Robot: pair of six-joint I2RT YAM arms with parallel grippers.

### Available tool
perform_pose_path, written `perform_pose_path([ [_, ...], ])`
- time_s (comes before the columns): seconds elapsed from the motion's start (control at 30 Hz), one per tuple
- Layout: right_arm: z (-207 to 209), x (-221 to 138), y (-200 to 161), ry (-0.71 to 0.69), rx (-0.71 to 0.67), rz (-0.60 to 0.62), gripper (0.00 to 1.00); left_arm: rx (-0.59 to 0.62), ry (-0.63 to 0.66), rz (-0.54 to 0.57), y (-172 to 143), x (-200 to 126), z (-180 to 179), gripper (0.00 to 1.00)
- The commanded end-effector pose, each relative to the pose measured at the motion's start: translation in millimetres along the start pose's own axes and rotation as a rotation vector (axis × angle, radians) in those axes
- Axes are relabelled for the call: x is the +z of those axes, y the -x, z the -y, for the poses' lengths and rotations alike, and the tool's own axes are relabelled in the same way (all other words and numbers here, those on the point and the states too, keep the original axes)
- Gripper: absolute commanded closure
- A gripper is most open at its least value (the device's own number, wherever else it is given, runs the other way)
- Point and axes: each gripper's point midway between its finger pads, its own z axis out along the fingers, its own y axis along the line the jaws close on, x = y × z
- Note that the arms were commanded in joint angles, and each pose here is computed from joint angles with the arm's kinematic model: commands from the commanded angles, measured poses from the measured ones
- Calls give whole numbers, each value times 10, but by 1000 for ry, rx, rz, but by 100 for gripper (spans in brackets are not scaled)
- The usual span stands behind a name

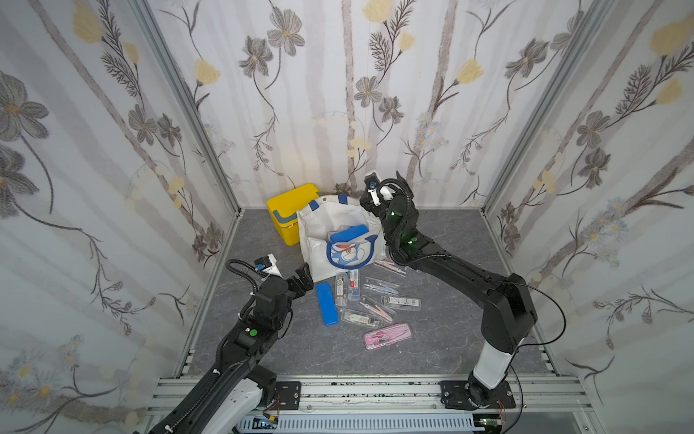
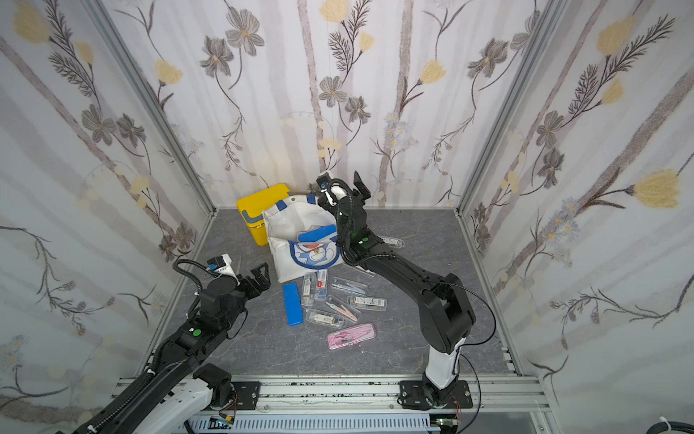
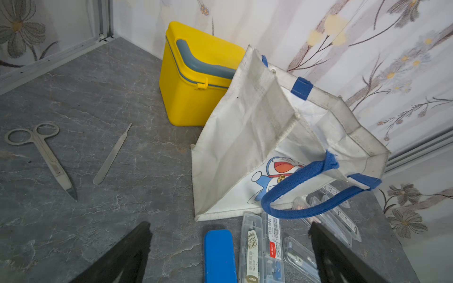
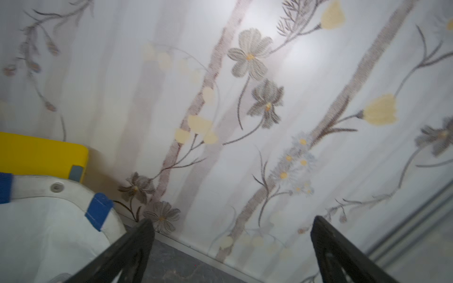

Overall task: Put the compass set into the canvas bag
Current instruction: Pick up the compass set at the center of the board.

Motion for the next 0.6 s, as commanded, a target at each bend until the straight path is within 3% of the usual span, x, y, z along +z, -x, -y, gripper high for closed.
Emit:
perform_pose_path([
  [0.0, 347, -187, -534, -197, 89, -228, 1, -46, 70, -69, -100, 72, -69, 0],
  [0.1, 286, -353, -866, -148, 135, -319, 1, -65, 98, -169, -274, 174, -54, 0],
  [0.37, 208, -697, -1269, 31, 317, -417, 1, -135, 206, -340, -824, 318, -201, 0],
  [0.57, 256, -796, -1542, 41, 305, -456, 0, -92, 227, -458, -1292, 311, -121, 0],
])
